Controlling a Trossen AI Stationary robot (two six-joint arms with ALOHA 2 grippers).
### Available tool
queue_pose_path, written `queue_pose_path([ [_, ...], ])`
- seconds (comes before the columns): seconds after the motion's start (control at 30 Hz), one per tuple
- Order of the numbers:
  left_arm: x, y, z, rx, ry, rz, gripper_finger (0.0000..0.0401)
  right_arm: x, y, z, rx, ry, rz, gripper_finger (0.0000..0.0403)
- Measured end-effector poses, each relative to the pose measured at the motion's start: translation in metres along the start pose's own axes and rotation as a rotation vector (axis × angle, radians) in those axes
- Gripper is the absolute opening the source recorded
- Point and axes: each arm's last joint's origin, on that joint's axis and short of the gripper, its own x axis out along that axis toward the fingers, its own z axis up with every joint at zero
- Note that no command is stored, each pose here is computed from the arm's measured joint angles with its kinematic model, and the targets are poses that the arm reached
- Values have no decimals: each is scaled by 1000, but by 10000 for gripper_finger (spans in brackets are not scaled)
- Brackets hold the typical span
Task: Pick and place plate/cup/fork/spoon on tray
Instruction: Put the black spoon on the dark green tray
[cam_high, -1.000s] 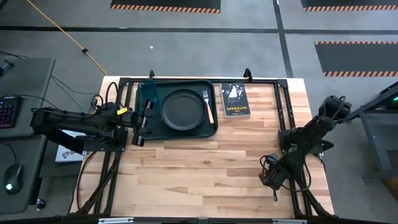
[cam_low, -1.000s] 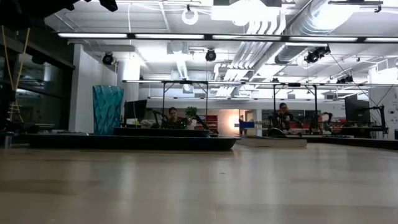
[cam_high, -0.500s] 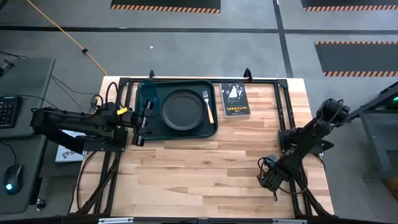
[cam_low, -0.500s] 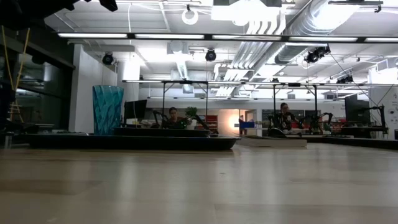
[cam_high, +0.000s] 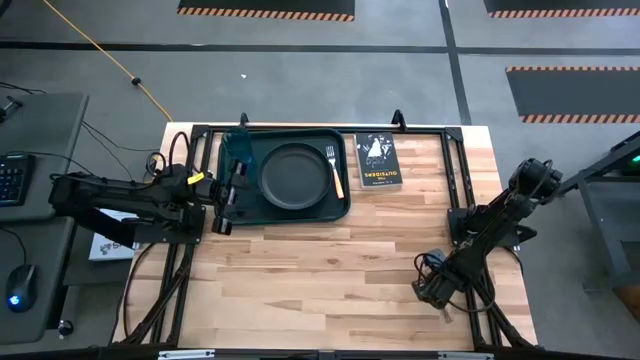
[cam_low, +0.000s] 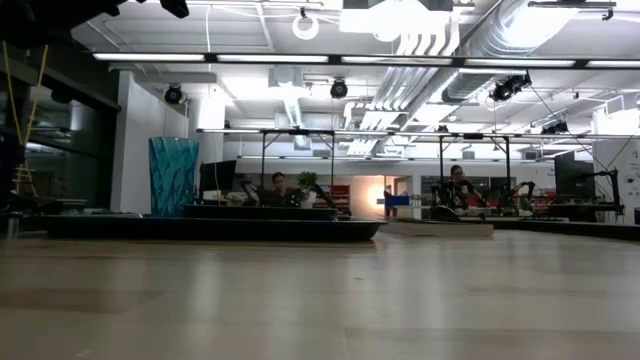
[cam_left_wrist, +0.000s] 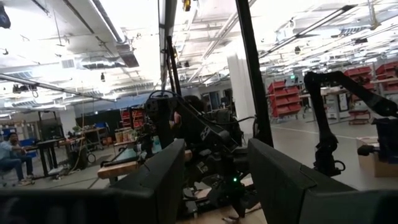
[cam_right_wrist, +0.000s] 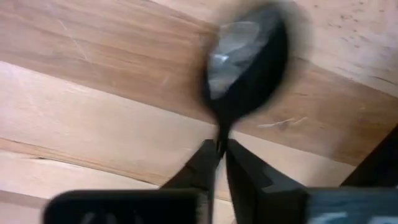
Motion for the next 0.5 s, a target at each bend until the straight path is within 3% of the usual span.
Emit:
queue_pose_path([
  [0.3, 0, 0, 2, 7, -23, 3, 165, -9, 11, 12, -103, -42, 34, 6],
  [0.5, 0, -1, 3, 7, -35, -31, 165, -34, 27, 23, -188, -190, 176, 3],
])
